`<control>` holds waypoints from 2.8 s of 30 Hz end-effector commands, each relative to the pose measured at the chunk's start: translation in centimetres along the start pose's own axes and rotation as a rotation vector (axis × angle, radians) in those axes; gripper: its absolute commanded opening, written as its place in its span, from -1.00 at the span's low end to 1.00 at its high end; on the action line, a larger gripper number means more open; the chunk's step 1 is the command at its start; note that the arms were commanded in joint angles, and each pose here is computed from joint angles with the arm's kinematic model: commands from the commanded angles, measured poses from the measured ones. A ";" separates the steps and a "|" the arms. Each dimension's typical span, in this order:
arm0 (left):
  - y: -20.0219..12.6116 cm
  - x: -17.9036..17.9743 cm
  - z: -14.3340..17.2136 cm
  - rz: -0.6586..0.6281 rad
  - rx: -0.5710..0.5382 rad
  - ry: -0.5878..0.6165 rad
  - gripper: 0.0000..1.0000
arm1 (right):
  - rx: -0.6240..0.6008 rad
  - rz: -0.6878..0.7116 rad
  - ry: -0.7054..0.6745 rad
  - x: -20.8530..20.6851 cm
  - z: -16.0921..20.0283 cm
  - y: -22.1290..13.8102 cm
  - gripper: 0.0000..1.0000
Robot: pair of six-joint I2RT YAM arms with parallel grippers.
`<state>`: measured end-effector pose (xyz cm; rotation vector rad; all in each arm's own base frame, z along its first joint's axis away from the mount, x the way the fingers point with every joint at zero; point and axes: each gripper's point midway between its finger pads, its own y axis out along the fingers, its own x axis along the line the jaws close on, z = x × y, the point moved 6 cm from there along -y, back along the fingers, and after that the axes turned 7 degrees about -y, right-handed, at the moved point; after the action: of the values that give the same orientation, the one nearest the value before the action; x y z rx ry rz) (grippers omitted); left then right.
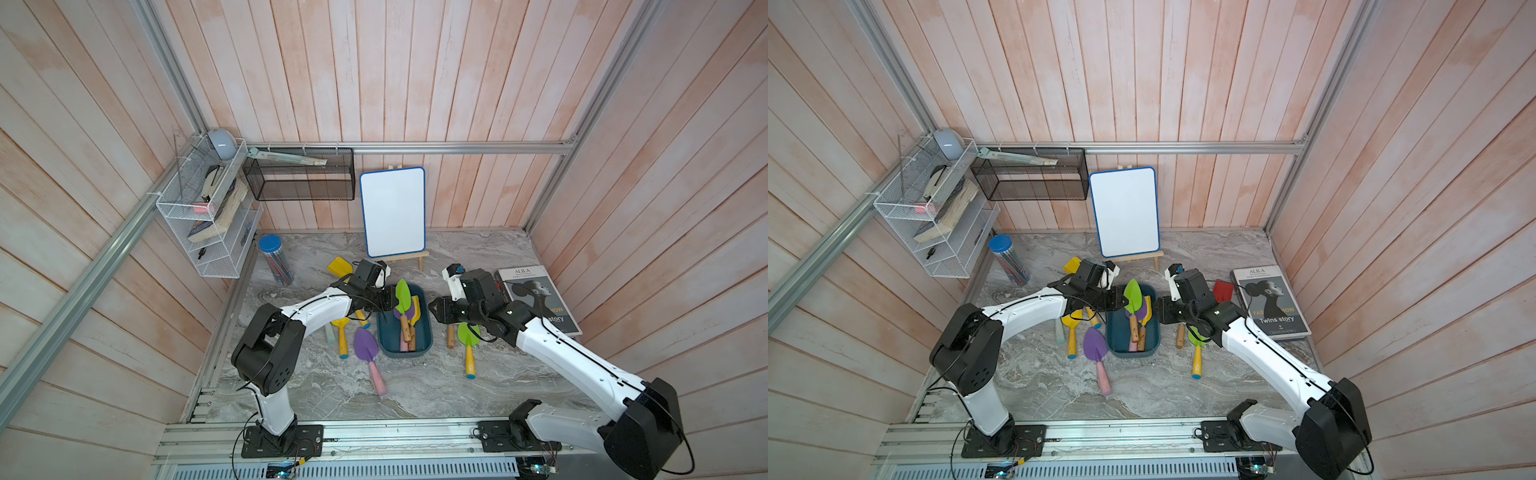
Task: Put the shovel into the storage box
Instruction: Place the shovel in the storage box.
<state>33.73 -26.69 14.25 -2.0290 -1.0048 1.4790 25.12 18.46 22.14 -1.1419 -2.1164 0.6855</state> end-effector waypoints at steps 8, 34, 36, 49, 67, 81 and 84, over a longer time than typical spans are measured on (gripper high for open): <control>0.5 1.3 -0.2 -0.110 0.007 0.043 -1.00 | 0.024 0.008 0.005 -0.3 0.9 0.8 0.00; 2.5 1.8 -0.1 -0.086 0.045 0.041 -1.00 | 0.036 0.012 -0.006 -0.5 1.2 1.8 0.00; 2.7 1.9 0.1 -0.088 0.051 0.036 -1.00 | 0.037 0.013 -0.007 -0.5 1.2 1.8 0.00; 3.6 1.8 0.4 -0.113 0.078 0.033 -0.52 | 0.038 0.015 -0.012 -0.6 1.2 2.0 0.00; 3.7 0.9 -0.9 -0.198 0.073 0.040 0.53 | 0.033 0.017 -0.017 -0.6 0.8 2.0 0.00; 5.5 1.1 -1.1 -0.318 0.095 0.005 0.63 | 0.030 0.027 -0.015 -1.0 1.1 1.6 0.00; 5.9 1.3 -1.0 -0.344 0.100 -0.006 0.64 | 0.027 0.028 -0.014 -1.0 1.2 1.4 0.00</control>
<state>36.85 -29.87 11.10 -1.7768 -1.1474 1.3290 25.64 18.67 20.11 -1.1385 -2.0946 0.7236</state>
